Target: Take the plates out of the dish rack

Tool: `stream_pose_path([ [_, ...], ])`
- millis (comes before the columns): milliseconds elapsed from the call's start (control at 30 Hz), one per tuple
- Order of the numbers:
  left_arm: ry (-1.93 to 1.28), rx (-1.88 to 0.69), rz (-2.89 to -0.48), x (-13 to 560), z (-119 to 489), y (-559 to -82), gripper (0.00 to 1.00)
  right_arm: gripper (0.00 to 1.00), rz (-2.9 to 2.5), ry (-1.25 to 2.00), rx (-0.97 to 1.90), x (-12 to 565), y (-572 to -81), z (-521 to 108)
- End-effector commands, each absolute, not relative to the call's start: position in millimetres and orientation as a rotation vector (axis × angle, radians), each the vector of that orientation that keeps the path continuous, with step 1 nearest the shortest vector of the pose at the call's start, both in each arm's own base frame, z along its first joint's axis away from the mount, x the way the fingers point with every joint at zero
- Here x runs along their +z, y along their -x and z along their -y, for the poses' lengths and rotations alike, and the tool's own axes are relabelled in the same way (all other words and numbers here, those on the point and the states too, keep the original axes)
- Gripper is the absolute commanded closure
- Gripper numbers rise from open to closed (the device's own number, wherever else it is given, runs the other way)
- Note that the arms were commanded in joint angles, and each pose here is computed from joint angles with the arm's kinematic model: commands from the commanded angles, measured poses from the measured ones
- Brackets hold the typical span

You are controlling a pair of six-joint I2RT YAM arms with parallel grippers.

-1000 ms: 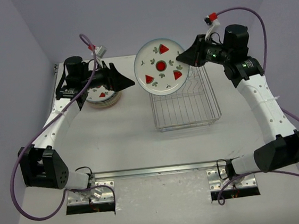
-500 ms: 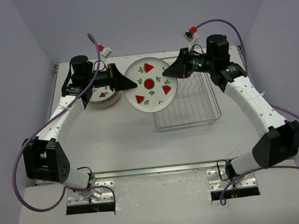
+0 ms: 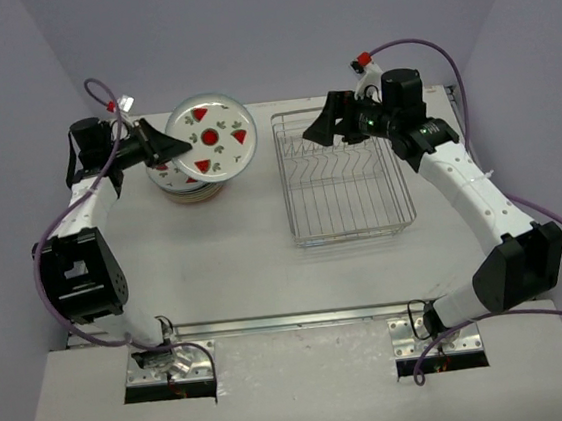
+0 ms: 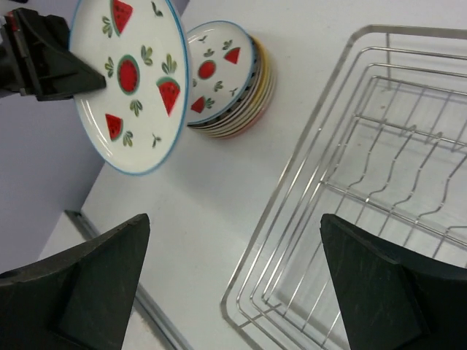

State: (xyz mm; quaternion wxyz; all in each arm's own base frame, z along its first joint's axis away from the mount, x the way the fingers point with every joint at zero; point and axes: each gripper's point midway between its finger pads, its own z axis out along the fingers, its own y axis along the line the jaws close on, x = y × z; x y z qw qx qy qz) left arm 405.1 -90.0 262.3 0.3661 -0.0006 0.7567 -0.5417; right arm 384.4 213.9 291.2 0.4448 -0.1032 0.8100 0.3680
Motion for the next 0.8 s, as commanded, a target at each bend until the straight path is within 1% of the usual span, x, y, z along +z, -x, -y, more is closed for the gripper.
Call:
stream_pose_path([
  [0,0.12,-1.106,-1.956,270.1,26.4,-451.6,1.0,0.01,-1.978,0.234,0.739,293.4,-395.8,-193.5],
  [67,0.224,-0.942,-2.014,251.9,-3.2,-471.5,1.0,0.01,-1.973,0.245,0.73,293.3,-393.0,-192.0],
  [300,0.365,-0.675,-2.11,207.0,-50.2,-496.3,1.0,0.01,-1.974,0.273,0.709,287.8,-385.9,-188.6],
  [633,0.424,-0.64,-2.196,170.2,-57.4,-493.4,1.0,0.01,-1.988,0.278,0.726,284.1,-385.3,-191.1],
  [667,0.429,-0.639,-2.205,166.7,-57.1,-491.2,0.94,0.01,-1.989,0.279,0.728,284.1,-385.2,-191.3],
  [767,0.44,-0.62,-2.228,159.1,-57.5,-484.8,0.7,0.01,-1.994,0.279,0.732,283.5,-384.1,-191.6],
])
